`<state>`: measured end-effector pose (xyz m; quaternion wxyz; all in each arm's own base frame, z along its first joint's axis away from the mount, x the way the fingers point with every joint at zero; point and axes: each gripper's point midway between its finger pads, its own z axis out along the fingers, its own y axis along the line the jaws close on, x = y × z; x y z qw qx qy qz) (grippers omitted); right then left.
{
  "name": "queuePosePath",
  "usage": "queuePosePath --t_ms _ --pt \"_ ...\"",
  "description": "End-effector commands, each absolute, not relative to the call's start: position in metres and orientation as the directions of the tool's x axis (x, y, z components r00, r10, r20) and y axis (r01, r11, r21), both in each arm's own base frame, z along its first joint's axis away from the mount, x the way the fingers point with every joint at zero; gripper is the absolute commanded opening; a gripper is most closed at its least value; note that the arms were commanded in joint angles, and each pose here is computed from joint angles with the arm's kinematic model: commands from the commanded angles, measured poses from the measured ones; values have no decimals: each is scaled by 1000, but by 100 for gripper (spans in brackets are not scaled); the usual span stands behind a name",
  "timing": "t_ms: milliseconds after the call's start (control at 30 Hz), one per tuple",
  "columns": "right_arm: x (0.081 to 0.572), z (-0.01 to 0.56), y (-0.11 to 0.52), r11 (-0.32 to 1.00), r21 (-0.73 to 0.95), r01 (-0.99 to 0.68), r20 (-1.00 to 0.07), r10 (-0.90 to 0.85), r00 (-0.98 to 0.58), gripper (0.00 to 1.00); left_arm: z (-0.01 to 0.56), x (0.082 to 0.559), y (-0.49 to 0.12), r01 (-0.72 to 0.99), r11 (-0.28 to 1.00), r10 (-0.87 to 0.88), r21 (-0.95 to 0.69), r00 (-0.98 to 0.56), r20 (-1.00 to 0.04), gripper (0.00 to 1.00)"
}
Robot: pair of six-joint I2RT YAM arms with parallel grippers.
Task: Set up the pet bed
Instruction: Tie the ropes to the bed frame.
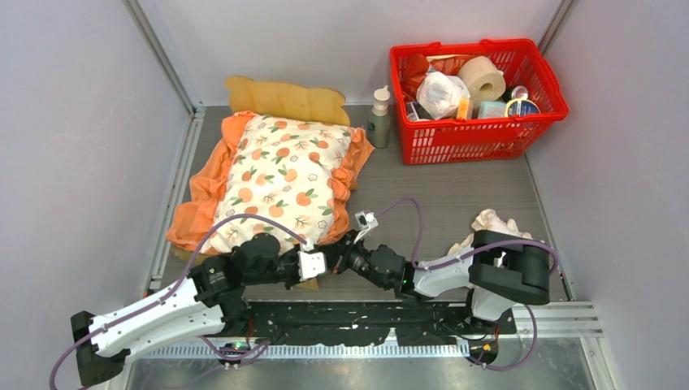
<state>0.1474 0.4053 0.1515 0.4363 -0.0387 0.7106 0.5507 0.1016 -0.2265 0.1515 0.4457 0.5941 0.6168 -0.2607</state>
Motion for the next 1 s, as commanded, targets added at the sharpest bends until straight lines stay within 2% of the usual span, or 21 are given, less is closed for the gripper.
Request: queuePosePath --t_ms 0,200,367,967 --pt "157 183 404 328 777 -537 -622 525 -581 5 191 102 -243 955 137 371 264 198 -907 0" --pt "177 156 376 533 669 -518 -743 456 -491 5 192 103 -242 952 145 372 269 199 -906 0" --pt "164 169 382 428 707 -563 -706 482 -519 5 191 104 -243 952 146 378 268 197 -905 0" --pt "143 163 398 307 810 -500 -585 491 -646 5 190 104 -242 952 142 378 270 200 -904 0"
